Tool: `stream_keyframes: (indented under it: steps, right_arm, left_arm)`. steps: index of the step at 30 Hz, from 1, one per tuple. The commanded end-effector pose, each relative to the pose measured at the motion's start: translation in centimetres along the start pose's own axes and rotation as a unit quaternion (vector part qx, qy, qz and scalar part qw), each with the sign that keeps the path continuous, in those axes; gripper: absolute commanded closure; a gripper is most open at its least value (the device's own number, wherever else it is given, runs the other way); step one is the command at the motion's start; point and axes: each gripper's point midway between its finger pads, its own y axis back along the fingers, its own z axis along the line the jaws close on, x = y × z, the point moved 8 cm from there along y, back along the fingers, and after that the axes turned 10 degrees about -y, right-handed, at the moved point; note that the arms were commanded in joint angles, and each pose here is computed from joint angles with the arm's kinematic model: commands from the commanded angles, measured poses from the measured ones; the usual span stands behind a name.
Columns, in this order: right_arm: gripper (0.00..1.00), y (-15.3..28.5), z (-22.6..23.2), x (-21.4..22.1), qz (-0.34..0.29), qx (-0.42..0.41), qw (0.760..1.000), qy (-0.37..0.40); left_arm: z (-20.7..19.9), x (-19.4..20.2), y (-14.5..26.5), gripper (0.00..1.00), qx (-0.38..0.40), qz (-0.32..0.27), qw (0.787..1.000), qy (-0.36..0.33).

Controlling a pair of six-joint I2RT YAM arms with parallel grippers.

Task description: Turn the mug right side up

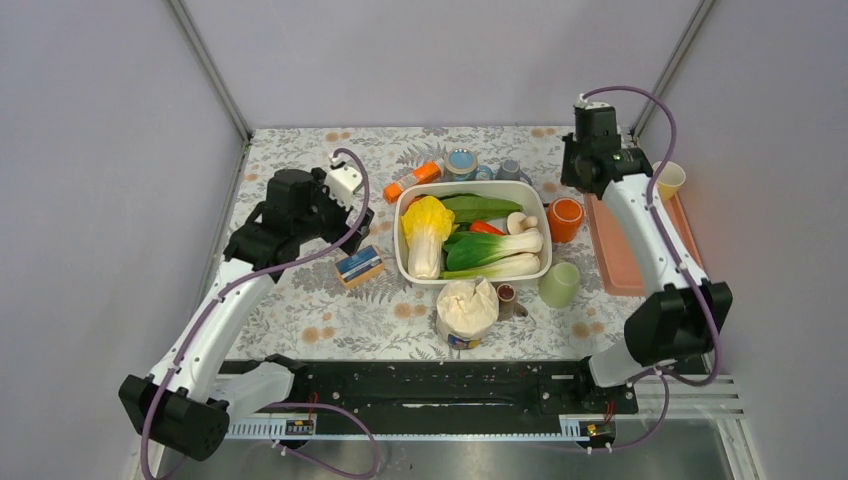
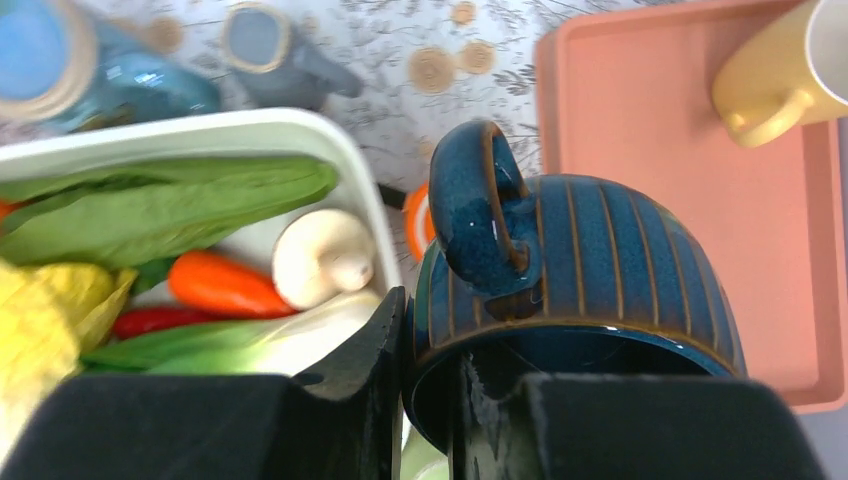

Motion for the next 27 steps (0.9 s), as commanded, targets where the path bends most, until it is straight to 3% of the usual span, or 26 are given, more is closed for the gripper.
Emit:
stream_keyframes:
  steps: [1, 17, 21, 27]
  right_arm:
    - [1.0, -2.9, -2.7, -3.2, -0.005, 0.038, 0.999, -0.016]
    - [1.0, -17.2, -8.9, -4.3, 0.106, 0.052, 0.99, -0.074]
    - [1.0, -19.8, -10.4, -4.2, 0.124, 0.029, 0.985, -0.113]
    - [1.0, -21.2, -11.9, -4.0, 0.147, 0.062, 0.979, -0.125]
  left_arm:
    - [0.4, 1.6, 0.3, 0.01, -0.033, 0.028, 0.999, -0.025]
    - [0.0, 4.4, -2.7, 0.01, -0.013, 0.082, 0.996, -0.024]
    - [-0.1, 4.9, -3.2, 0.01, -0.008, 0.095, 0.995, -0.025]
    - [-0.1, 5.3, -3.8, 0.01, -0.002, 0.106, 0.994, -0.024]
